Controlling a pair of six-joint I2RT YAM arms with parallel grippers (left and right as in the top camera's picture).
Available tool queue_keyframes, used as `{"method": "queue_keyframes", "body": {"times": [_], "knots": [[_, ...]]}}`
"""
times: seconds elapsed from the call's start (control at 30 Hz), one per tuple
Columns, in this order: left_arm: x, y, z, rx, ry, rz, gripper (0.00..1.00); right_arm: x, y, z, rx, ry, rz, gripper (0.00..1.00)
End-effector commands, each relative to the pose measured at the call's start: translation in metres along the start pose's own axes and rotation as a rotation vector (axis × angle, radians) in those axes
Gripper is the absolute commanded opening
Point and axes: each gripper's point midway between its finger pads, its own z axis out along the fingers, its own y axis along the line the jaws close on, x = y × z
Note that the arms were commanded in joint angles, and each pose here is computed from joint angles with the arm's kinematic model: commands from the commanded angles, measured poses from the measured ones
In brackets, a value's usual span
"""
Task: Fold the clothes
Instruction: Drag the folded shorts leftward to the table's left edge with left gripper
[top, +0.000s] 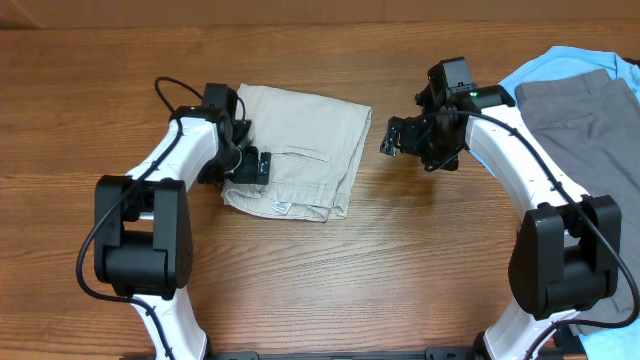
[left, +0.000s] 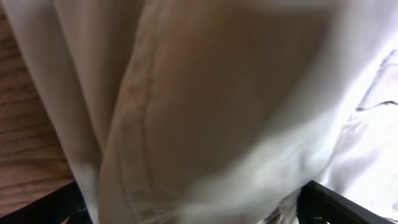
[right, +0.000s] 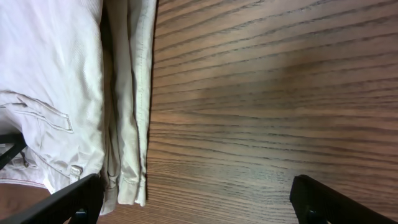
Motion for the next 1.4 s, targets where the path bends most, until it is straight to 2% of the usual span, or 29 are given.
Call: {"method": "queue_keyframes", "body": {"times": [0.0,0.03,0.1,0.2,0.3,0.33,0.4,0.5,0.77,1.07,1.37], "knots": [[0.009,-0.005,0.021,0.015,0.056,0.002,0.96,-0.007,0.000,-0.004,0.001,-0.021,-0.001,1.00],[0.009,-0.005,0.021,0.014,0.059,-0.002,0.93,-0.007,0.000,-0.005,0.001,-0.021,-0.001,1.00],[0.013,-0.005,0.021,0.013,0.074,-0.006,0.80,-0.007,0.000,-0.005,0.001,-0.021,-0.001,1.00],[0.018,-0.004,0.020,0.012,0.097,-0.010,0.51,-0.007,0.000,-0.005,0.001,-0.021,-0.001,1.00],[0.020,-0.004,0.020,0.011,0.104,-0.011,0.34,-0.007,0.000,-0.005,0.001,-0.021,-0.001,1.00],[0.021,-0.004,0.020,0.011,0.106,-0.011,0.27,-0.007,0.000,-0.004,0.001,-0.021,-0.001,1.00],[0.021,-0.004,0.020,0.011,0.107,-0.011,0.04,-0.007,0.000,-0.005,0.001,-0.021,-0.001,1.00],[0.020,0.002,0.017,-0.025,0.107,-0.012,0.04,-0.007,0.000,-0.005,0.001,-0.021,-0.001,1.00],[0.009,0.057,-0.029,-0.298,0.109,-0.069,0.04,-0.007,0.000,-0.005,0.001,-0.021,-0.001,1.00],[-0.009,0.116,-0.063,-0.473,0.008,-0.256,0.04,-0.007,0.000,-0.005,0.001,-0.021,-0.001,1.00],[-0.003,0.191,-0.078,-0.558,-0.056,-0.472,0.04,-0.007,0.000,-0.005,0.001,-0.021,-0.001,1.00]]}}
